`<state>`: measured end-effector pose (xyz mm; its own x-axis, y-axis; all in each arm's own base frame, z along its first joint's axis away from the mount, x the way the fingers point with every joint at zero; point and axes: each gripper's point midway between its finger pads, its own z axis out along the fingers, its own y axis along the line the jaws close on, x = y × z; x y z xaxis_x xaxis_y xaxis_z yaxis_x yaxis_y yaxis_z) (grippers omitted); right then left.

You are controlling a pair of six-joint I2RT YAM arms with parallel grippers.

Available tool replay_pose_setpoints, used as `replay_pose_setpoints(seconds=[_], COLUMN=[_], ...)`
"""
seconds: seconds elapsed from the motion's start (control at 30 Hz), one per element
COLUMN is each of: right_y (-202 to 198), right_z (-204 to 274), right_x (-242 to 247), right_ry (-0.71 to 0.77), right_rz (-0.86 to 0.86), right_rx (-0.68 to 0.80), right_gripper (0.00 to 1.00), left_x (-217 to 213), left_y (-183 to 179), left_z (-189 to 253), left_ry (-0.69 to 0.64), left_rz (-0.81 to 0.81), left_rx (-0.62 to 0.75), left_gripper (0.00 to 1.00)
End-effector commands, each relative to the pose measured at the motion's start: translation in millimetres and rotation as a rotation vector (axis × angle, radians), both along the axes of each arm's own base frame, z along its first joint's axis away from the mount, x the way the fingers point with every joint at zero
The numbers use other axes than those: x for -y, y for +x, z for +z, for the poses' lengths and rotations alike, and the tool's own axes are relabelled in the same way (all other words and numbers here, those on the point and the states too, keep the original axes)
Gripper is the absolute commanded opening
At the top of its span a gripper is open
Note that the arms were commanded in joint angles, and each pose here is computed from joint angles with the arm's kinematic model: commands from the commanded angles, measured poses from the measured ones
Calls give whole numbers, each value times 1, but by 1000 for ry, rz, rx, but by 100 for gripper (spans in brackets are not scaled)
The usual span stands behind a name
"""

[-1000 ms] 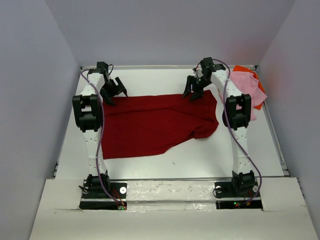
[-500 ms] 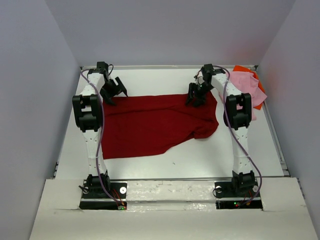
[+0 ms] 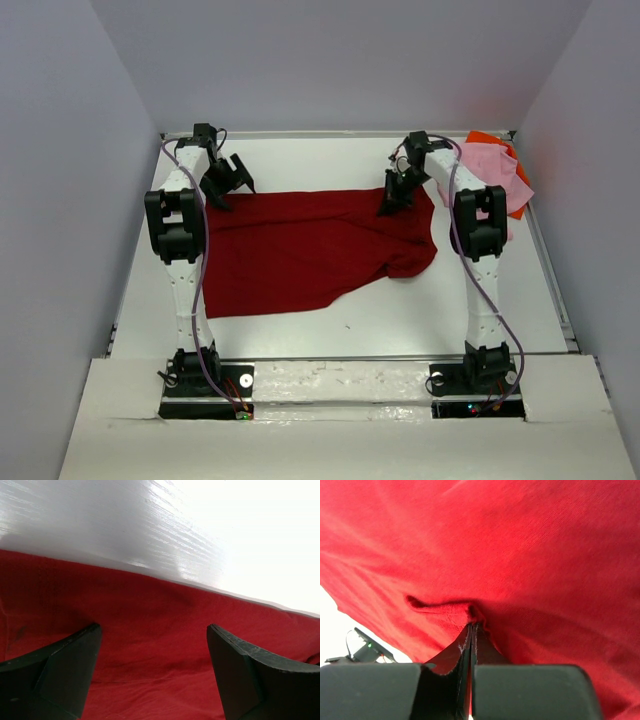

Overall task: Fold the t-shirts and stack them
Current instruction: Fold the flattened tshirt in 1/3 of the way

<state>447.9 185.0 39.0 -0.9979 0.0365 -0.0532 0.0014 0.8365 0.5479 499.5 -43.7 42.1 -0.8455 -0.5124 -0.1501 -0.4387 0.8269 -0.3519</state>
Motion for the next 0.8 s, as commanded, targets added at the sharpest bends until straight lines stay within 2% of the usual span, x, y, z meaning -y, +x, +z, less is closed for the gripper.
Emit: replay_pose_setpoints(seconds=[0.0,0.1,0.33,0.67,0.73,0.77], right_y=[-1,-7,-36,-88,-90,-90], right_z=[57,66,59,17,11,10], right_x=[-9,-13,-23,-43,-40,-38], right_ry=[60,64,110,107,89,77], right_rz=[25,39,75,115,115,113], right_rx=[90,101,21,-168,-185,-186], right_gripper=[0,0,0,0,19,53], left_x=[8,8,9,9,9,8], left_y=[2,3,2,3,3,3], left_z=[33,33,31,32,31,31], left_ry=[-14,-14,-11,-12,-10,-9], left_rz=[-32,-32,-34,-33,-35,-36], left_rx=[68,69,62,63,62,61], left_gripper=[96,96,96,96,96,96])
